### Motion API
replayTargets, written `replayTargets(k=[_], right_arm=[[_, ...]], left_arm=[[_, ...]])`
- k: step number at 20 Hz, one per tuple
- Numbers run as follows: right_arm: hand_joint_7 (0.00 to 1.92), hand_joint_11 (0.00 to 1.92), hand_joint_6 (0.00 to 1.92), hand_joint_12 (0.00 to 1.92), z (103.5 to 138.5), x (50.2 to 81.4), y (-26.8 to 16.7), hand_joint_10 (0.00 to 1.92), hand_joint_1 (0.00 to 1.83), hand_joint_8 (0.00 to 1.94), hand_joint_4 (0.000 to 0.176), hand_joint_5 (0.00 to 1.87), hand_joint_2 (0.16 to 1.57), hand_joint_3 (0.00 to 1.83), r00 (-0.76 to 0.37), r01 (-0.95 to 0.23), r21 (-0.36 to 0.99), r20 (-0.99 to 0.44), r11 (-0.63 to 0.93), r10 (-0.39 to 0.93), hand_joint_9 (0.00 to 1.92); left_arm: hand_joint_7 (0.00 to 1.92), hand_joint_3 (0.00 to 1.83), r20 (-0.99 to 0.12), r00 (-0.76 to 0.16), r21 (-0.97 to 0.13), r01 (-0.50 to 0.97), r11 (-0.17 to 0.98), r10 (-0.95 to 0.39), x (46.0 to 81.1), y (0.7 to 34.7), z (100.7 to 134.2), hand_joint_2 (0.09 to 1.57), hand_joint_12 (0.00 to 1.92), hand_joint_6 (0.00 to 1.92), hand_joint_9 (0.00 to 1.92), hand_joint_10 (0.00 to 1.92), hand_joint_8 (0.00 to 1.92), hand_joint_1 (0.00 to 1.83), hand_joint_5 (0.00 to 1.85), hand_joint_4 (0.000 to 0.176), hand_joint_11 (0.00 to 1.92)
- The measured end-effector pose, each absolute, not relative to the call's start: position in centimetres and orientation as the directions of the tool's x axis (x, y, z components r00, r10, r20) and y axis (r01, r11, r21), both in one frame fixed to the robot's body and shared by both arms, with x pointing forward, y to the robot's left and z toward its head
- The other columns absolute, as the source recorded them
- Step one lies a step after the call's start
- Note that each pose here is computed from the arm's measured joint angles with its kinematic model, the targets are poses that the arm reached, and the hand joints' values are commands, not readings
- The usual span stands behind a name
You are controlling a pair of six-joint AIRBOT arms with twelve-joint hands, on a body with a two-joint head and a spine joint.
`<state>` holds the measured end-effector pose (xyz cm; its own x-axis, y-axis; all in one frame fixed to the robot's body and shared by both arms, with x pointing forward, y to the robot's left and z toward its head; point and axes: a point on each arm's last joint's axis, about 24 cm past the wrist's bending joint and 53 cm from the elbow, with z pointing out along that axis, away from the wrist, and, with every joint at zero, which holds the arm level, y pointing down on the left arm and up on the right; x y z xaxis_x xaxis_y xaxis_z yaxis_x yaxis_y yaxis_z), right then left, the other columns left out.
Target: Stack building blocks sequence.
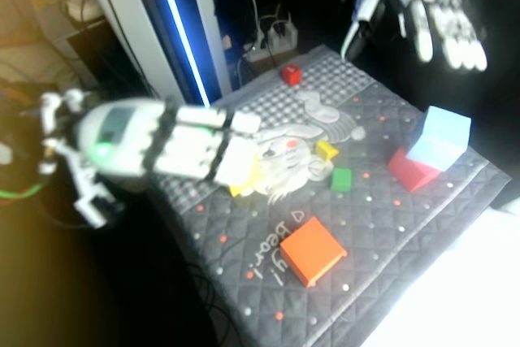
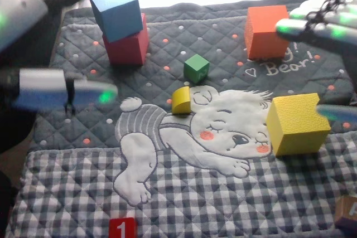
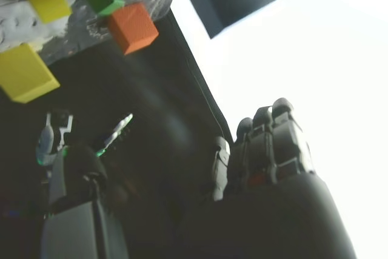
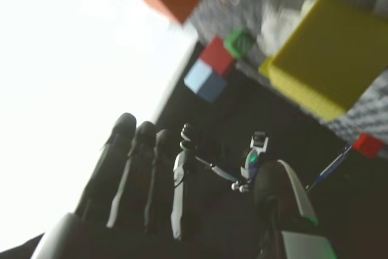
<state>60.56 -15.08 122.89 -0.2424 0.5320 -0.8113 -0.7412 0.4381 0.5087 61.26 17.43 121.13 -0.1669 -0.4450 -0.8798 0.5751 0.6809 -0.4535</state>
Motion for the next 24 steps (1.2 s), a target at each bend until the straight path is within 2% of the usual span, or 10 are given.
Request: replayTargets(k=[3, 5, 6, 7, 12, 14, 18, 19, 21, 24], right_arm=[[0.15, 0.21, 0.00, 0.04, 121.4, 60.8, -13.5, 0.02, 0.48, 0.00, 0.138, 0.09, 1.13, 0.00, -0.275, -0.739, 0.504, -0.832, 0.447, 0.482, 0.13], [0.14, 0.21, 0.01, 0.04, 119.9, 60.9, -12.6, 0.01, 0.52, 0.01, 0.084, 0.14, 1.14, 0.00, -0.306, -0.732, 0.509, -0.840, 0.453, 0.448, 0.15], [0.14, 0.21, 0.01, 0.04, 119.5, 60.9, -12.3, 0.01, 0.52, 0.01, 0.084, 0.14, 1.14, 0.00, -0.321, -0.728, 0.519, -0.836, 0.449, 0.445, 0.15], [0.14, 0.18, 0.00, 0.02, 119.0, 60.8, -11.9, 0.01, 0.39, 0.00, 0.118, 0.12, 1.13, 0.00, -0.341, -0.726, 0.529, -0.831, 0.439, 0.439, 0.13], [0.11, 0.11, 0.00, 0.00, 116.9, 61.3, -11.3, 0.01, 0.36, 0.00, 0.130, 0.07, 1.10, 0.00, -0.390, -0.699, 0.554, -0.825, 0.452, 0.408, 0.12], [0.15, 0.22, 0.00, 0.07, 116.3, 61.8, -11.6, 0.01, 0.46, 0.00, 0.166, 0.07, 1.04, 0.00, -0.394, -0.683, 0.552, -0.830, 0.478, 0.395, 0.19], [0.17, 0.01, 0.00, 0.00, 115.1, 62.4, -11.6, 0.01, 0.57, 0.01, 0.148, 0.04, 1.02, 0.00, -0.411, -0.661, 0.559, -0.828, 0.500, 0.382, 0.18], [0.21, 0.00, 0.00, 0.70, 114.7, 62.6, -11.5, 0.01, 0.62, 0.01, 0.138, 0.06, 1.03, 0.00, -0.416, -0.654, 0.563, -0.826, 0.505, 0.381, 0.29], [0.27, 0.15, 0.00, 0.95, 114.4, 62.8, -11.5, 0.03, 0.67, 0.01, 0.118, 0.09, 1.03, 0.00, -0.422, -0.646, 0.567, -0.823, 0.511, 0.380, 0.41], [0.77, 0.58, 0.00, 1.42, 114.1, 62.9, -11.6, 0.55, 1.06, 0.04, 0.007, 0.50, 1.09, 0.00, -0.427, -0.639, 0.570, -0.822, 0.516, 0.378, 0.89]], left_arm=[[0.11, 0.00, -0.843, -0.241, -0.530, 0.522, 0.669, -0.480, 60.2, 18.7, 118.6, 0.89, 0.05, 0.01, 0.06, 0.02, 0.01, 0.71, 0.10, 0.124, 0.07], [0.12, 0.00, -0.818, -0.238, -0.570, 0.460, 0.681, -0.524, 60.5, 20.6, 117.8, 0.89, 0.22, 0.00, 0.09, 0.00, 0.00, 0.69, 0.10, 0.134, 0.01], [0.12, 0.00, -0.813, -0.235, -0.577, 0.446, 0.685, -0.532, 60.6, 21.1, 117.7, 0.89, 0.22, 0.00, 0.09, 0.00, 0.00, 0.69, 0.10, 0.134, 0.01], [0.12, 0.00, -0.807, -0.232, -0.585, 0.435, 0.685, -0.542, 60.7, 21.3, 117.5, 0.89, 0.30, 0.00, 0.09, 0.00, 0.00, 0.68, 0.10, 0.147, 0.00], [0.14, 0.00, -0.792, -0.260, -0.609, 0.403, 0.683, -0.552, 60.3, 21.5, 115.9, 0.92, 0.47, 0.00, 0.09, 0.00, 0.00, 0.73, 0.12, 0.119, 0.00], [0.11, 0.00, -0.786, -0.257, -0.616, 0.391, 0.684, -0.562, 60.5, 21.9, 115.9, 0.92, 0.38, 0.00, 0.08, 0.01, 0.00, 0.74, 0.11, 0.117, 0.00], [0.13, 0.00, -0.775, -0.263, -0.630, 0.387, 0.673, -0.574, 60.5, 21.9, 115.7, 0.93, 0.57, 0.00, 0.10, 0.00, 0.00, 0.73, 0.13, 0.099, 0.00], [0.15, 0.00, -0.774, -0.268, -0.632, 0.388, 0.671, -0.574, 60.4, 21.8, 115.6, 0.94, 0.60, 0.00, 0.12, 0.01, 0.00, 0.72, 0.14, 0.082, 0.00], [0.15, 0.00, -0.772, -0.266, -0.634, 0.388, 0.669, -0.577, 60.4, 21.9, 115.7, 0.94, 0.61, 0.00, 0.12, 0.01, 0.00, 0.70, 0.14, 0.092, 0.00], [0.17, 0.00, -0.769, -0.262, -0.637, 0.388, 0.666, -0.583, 60.4, 21.9, 115.8, 0.94, 0.64, 0.00, 0.14, 0.00, 0.00, 0.73, 0.15, 0.097, 0.00]])
